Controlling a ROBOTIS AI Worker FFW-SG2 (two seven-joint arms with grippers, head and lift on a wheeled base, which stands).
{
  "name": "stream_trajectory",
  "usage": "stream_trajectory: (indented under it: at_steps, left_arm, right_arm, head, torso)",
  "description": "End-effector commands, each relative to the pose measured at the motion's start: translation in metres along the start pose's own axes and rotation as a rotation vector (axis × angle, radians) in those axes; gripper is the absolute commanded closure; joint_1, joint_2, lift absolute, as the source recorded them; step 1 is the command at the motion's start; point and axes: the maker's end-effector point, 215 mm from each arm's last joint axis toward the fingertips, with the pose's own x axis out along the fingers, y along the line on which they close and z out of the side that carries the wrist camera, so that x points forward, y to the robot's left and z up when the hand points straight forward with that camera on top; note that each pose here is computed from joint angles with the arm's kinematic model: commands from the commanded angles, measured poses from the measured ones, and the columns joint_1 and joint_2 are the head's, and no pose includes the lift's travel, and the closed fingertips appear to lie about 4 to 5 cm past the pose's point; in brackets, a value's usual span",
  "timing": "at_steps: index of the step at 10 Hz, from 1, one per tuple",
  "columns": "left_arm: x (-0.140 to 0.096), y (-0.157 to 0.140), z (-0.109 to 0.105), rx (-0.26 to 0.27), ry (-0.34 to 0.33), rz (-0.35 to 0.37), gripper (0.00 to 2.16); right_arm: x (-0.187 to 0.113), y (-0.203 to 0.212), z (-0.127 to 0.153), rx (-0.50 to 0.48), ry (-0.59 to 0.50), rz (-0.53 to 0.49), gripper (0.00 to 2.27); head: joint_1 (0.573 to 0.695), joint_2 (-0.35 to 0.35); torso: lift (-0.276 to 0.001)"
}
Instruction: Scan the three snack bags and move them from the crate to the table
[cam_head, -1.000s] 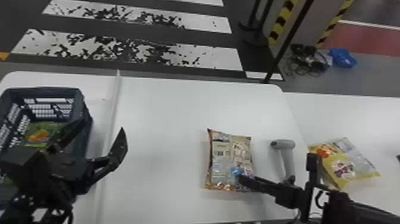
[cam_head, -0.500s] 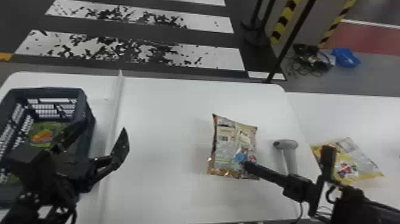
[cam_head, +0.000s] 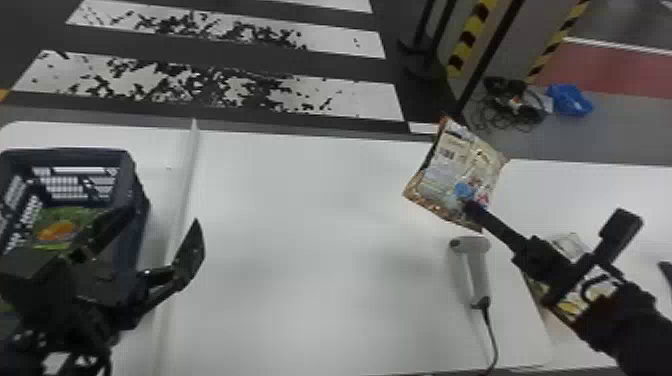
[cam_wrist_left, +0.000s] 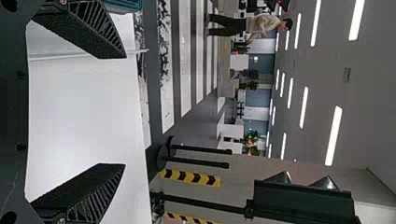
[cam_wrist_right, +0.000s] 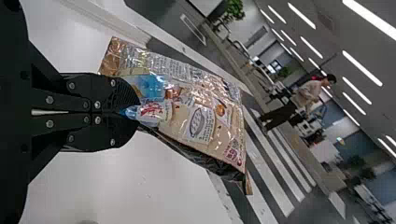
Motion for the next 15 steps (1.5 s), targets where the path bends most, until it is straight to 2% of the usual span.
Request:
stream_trajectory:
  at_steps: [1, 3, 5, 7, 10, 11, 13, 15]
  left_arm:
    - [-0.002, 0.0, -0.001, 0.003, 0.007, 0.0, 0.03]
    - [-0.003, -0.001, -0.004, 0.002, 0.012, -0.001, 0.03]
    - [-0.006, -0.002, -0.004, 0.002, 0.012, -0.002, 0.03]
    - [-0.009, -0.005, 0.0, 0.003, 0.001, -0.004, 0.03]
    - [-0.009, -0.013, 0.002, -0.001, -0.003, -0.019, 0.03]
    - [-0.01, -0.014, 0.001, 0.0, -0.001, -0.022, 0.03]
    - [-0.011, -0.015, 0.001, -0.001, -0.004, -0.024, 0.03]
    - [-0.012, -0.018, 0.002, 0.006, -0.004, -0.027, 0.03]
  right_arm:
    - [0.005, -0.05, 0.04, -0.025, -0.152, -0.143, 2.16]
    - [0.008, -0.103, 0.063, -0.045, -0.233, -0.33, 2.16]
    - [0.004, -0.142, 0.065, -0.045, -0.241, -0.488, 2.16]
    - [-0.02, -0.207, 0.059, -0.011, -0.254, -0.754, 2.16]
    - [-0.039, -0.264, 0.059, -0.034, -0.253, -0.894, 2.11]
    - [-0.04, -0.273, 0.058, -0.059, -0.226, -0.92, 1.83]
    - [-0.025, -0.266, 0.048, -0.165, -0.153, -0.917, 0.0]
    - [-0.022, -0.258, 0.041, -0.186, -0.14, -0.898, 0.06]
  head:
    - [0.695, -0.267]
    - [0.695, -0.335]
    - [0.695, -0.35]
    - [0.695, -0.35]
    - [0.695, -0.35]
    - [0.695, -0.35]
    - [0.695, -0.35]
    - [0.695, -0.35]
  torso:
    - [-0.062]
    - [-0.062]
    - [-0.062]
    - [-0.062]
    - [-0.062]
    - [-0.062]
    - [-0.062]
    - [-0.062]
